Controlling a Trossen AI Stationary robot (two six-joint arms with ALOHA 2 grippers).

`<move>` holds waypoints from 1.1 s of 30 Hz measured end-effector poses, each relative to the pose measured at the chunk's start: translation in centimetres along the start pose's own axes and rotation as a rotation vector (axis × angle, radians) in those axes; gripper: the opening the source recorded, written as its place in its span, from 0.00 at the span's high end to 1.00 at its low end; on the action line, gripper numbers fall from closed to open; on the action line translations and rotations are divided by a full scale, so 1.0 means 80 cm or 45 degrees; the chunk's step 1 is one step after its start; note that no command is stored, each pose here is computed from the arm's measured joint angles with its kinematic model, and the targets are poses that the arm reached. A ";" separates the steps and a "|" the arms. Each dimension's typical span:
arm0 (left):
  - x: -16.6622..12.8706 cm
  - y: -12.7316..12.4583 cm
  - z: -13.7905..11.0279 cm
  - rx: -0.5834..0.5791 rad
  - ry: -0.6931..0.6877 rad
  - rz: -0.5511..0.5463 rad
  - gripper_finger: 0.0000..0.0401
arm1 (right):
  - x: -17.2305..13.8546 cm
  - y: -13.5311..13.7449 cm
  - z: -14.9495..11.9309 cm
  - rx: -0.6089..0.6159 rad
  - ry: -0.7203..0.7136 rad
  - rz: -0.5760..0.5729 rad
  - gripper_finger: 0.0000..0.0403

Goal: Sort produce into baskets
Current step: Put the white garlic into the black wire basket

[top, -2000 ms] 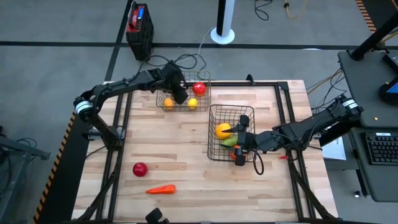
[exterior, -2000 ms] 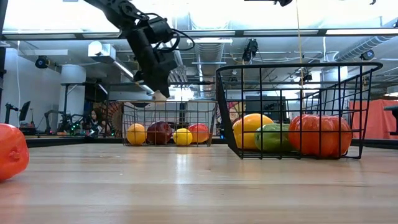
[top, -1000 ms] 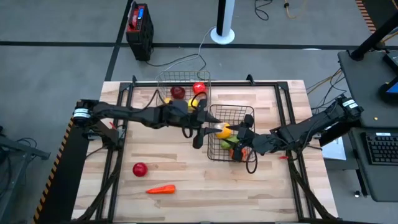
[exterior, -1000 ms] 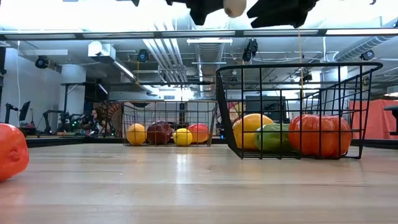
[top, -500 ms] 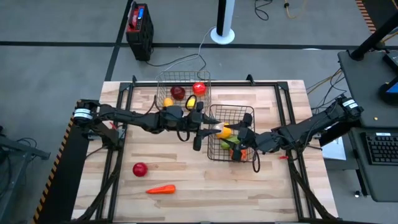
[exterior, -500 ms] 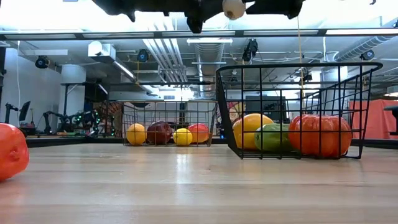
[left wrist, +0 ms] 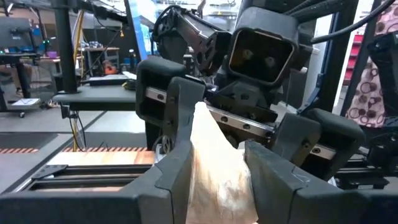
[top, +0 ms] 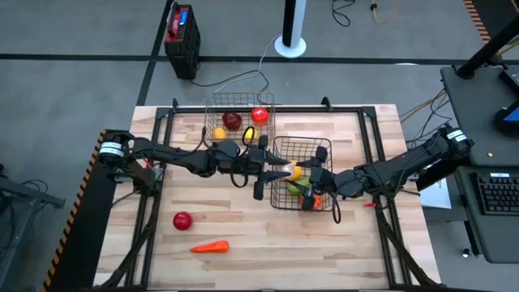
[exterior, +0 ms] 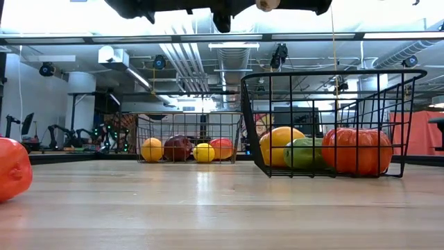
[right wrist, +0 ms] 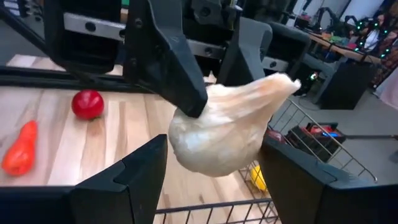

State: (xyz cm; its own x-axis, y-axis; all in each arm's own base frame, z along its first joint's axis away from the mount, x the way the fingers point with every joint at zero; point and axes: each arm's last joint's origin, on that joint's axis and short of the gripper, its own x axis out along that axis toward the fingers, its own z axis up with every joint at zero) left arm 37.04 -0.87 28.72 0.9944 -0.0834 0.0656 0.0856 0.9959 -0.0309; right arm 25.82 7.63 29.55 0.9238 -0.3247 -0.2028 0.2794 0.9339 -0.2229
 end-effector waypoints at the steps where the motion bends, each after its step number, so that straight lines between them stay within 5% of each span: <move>1: 0.000 0.000 0.000 0.000 -0.001 0.000 0.71 | 0.000 0.000 0.000 0.003 -0.004 0.002 0.41; 9: 0.000 0.000 0.000 0.000 0.001 0.001 0.71 | 0.000 0.000 0.004 -0.027 -0.034 0.000 0.42; 22: 0.000 0.000 0.000 -0.031 -0.001 0.006 0.70 | 0.000 0.000 0.004 -0.054 -0.036 -0.002 0.59; 33: -0.009 0.006 0.003 -0.060 0.101 0.030 0.49 | -0.001 -0.001 -0.001 -0.043 0.018 -0.007 0.58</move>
State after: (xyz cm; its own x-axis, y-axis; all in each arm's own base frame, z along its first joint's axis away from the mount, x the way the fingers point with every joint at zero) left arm 36.38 -0.34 28.89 0.9978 -0.0648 -0.0148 0.0634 0.9949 -0.0784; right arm 25.66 7.54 29.50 0.9186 -0.3318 -0.2148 0.2749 0.9268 -0.2560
